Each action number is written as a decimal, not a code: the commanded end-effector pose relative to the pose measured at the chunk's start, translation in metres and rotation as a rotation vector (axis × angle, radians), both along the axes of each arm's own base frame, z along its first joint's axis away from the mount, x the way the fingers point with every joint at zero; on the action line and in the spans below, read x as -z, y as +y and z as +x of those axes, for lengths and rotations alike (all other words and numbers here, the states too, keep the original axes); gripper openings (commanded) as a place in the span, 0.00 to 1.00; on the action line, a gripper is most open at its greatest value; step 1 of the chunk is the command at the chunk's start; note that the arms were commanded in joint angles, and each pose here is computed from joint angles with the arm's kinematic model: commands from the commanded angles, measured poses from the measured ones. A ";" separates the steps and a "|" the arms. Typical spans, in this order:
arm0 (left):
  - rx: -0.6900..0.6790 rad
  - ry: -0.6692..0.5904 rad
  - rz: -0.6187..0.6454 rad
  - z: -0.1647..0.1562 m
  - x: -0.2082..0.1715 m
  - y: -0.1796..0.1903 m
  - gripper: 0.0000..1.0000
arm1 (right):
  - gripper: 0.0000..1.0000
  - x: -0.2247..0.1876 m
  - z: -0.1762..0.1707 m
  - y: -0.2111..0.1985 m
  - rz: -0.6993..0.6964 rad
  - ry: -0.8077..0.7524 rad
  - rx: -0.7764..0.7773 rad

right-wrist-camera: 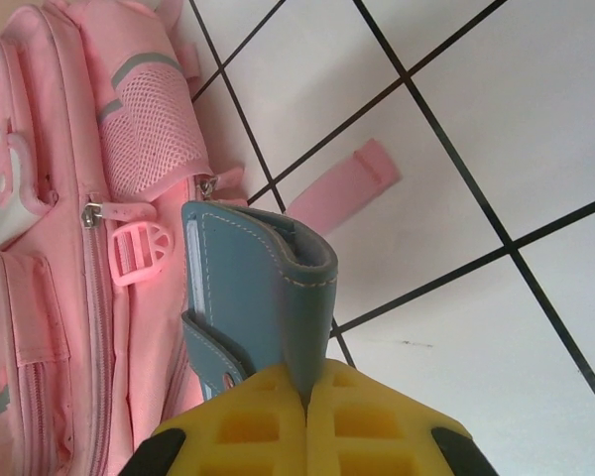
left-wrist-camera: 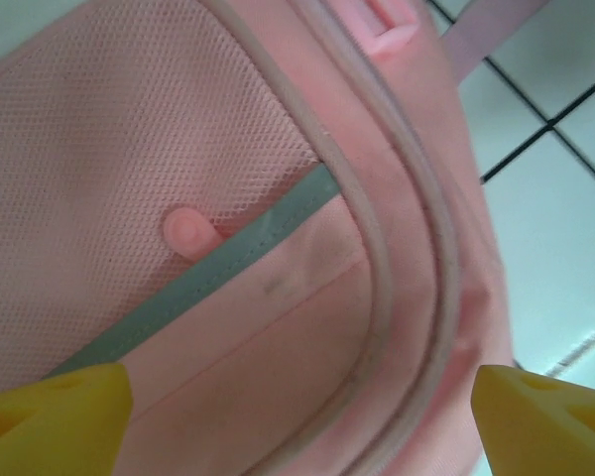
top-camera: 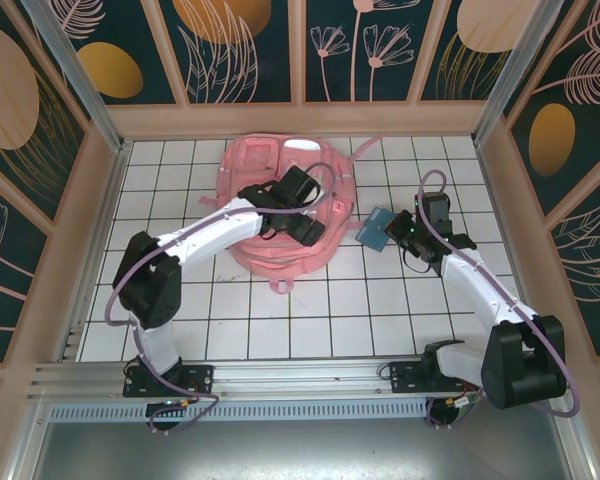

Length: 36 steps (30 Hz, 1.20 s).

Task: Pack books, pencil case, and school supplies into a backpack

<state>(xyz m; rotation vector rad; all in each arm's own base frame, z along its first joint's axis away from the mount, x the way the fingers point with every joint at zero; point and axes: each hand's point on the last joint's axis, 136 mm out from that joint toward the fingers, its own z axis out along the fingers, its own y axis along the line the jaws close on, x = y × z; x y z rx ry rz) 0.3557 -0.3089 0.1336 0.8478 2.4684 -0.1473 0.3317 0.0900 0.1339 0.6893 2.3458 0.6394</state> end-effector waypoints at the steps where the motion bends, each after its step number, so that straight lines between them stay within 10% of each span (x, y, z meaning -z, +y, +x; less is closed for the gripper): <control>1: -0.094 -0.041 0.128 0.018 -0.002 0.020 0.89 | 0.00 -0.012 -0.001 0.002 0.014 -0.026 -0.023; 21: -0.191 -0.189 0.186 0.049 -0.050 0.029 0.81 | 0.00 -0.041 -0.002 0.030 0.125 -0.129 -0.162; 36: -0.147 -0.257 0.144 0.064 -0.069 0.016 0.43 | 0.00 -0.051 -0.021 0.158 0.340 -0.177 -0.558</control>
